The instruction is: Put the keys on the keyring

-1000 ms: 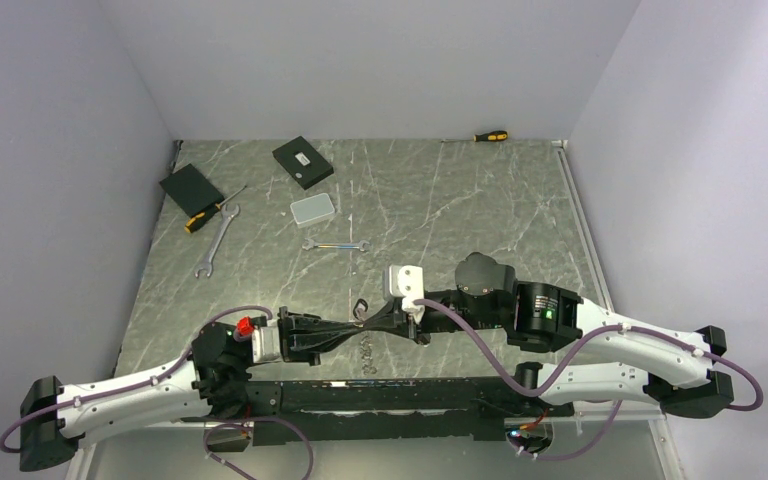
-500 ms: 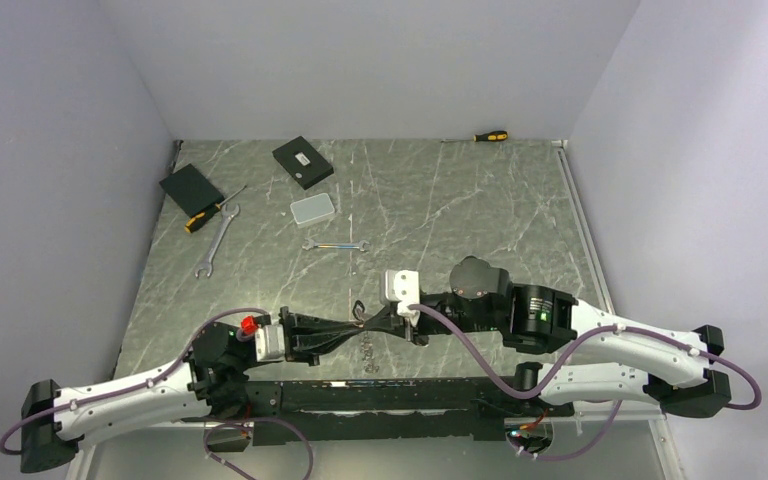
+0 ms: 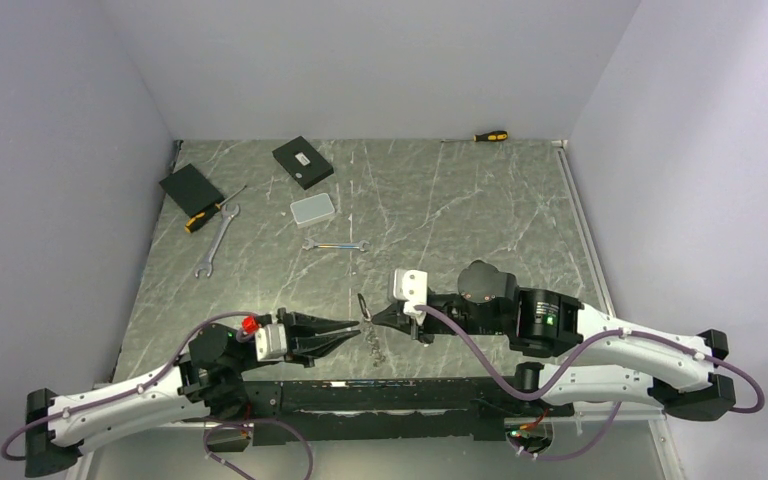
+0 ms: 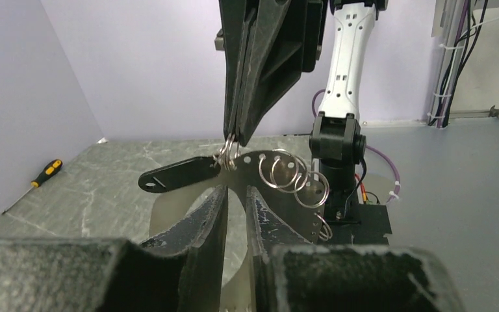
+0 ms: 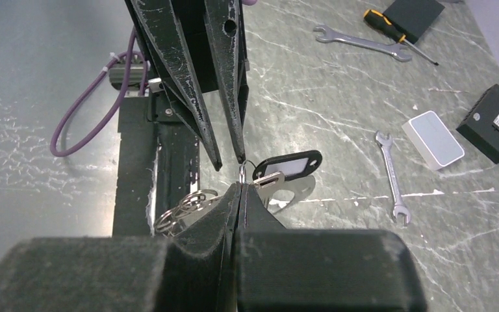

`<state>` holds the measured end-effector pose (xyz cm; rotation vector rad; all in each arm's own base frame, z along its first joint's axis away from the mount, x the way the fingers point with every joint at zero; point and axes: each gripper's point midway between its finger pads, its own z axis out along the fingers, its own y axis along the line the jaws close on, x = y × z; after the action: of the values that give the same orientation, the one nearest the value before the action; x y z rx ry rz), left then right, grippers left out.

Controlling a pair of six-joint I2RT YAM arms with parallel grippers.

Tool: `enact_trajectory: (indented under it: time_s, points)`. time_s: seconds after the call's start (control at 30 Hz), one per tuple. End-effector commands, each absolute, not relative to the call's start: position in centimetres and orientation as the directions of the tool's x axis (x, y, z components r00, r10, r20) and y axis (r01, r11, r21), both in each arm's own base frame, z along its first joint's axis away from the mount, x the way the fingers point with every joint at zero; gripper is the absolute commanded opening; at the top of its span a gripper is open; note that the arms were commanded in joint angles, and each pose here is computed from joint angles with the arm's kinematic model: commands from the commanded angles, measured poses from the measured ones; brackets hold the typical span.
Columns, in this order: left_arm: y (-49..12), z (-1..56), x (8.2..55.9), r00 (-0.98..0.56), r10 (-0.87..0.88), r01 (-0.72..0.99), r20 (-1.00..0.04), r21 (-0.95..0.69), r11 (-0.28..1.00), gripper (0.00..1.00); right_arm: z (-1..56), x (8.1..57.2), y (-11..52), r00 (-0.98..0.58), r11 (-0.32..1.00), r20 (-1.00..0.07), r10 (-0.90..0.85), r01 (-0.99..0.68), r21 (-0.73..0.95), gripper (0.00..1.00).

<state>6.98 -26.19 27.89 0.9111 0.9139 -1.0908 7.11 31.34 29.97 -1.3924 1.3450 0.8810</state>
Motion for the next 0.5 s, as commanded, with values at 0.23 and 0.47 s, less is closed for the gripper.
enact_trajectory:
  time_s: [0.23, 0.47]
  points:
    - [-24.9, 28.4, 7.2, 0.236, -0.224, 0.954, -0.946, 0.181, 0.24, 0.22, 31.3, 7.8, 31.2, 0.172, 0.113, -0.952, -0.252, -0.972, -0.205, 0.0]
    - [-24.5, 28.7, 7.9, 0.329, -0.073, 0.922, -0.941, 0.303, 0.242, 0.29, 30.0, 7.3, 31.1, 0.174, 0.059, -0.93, -0.324, -0.977, -0.204, 0.0]
